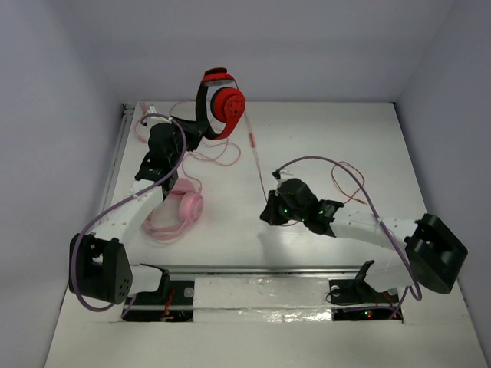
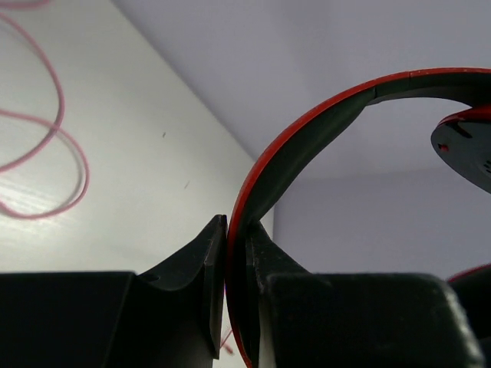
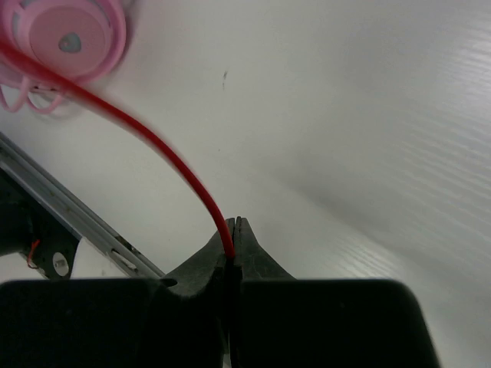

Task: Wrap the headphones

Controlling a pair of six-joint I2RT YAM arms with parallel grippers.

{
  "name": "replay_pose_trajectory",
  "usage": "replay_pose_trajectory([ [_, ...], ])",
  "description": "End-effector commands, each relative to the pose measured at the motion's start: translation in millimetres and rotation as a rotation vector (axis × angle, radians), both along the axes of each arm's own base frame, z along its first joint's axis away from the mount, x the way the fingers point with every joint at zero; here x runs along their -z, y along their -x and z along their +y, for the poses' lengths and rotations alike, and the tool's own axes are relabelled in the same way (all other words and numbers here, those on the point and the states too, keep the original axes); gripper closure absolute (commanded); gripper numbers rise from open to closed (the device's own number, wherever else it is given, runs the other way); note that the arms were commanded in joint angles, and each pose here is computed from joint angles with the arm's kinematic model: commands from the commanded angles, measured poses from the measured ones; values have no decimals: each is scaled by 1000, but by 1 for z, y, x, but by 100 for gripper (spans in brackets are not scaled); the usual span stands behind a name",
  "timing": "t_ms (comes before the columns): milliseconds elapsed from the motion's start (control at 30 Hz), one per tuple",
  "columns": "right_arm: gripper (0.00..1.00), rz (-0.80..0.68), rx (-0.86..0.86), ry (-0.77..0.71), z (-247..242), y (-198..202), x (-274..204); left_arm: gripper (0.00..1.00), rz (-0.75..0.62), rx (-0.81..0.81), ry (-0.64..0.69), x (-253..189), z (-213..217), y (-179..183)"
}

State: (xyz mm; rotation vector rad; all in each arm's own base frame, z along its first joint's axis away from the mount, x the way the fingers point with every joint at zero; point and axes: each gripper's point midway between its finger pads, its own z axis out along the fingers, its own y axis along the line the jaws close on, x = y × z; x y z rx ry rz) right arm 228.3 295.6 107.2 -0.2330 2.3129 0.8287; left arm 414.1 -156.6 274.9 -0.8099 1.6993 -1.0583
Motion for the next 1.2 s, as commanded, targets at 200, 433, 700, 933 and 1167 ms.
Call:
replay_pose_trajectory([
  [200, 100, -57, -113, 91, 65, 35, -12, 100, -191, -270, -96, -62, 18, -1],
  [433, 100, -126, -191, 97, 72, 65, -61, 100, -99, -391, -433, -25, 15, 10],
  [700, 100, -156, -270, 190, 42, 91, -110, 100, -2, -235, -779, 40, -24, 22],
  [933, 100, -254, -219, 281, 4, 80, -139, 100, -112, 158, -869, 64, -71, 48],
  [1167, 100, -323, -156, 340, -22, 55, -157, 100, -121, 543, -898, 82, -110, 92],
])
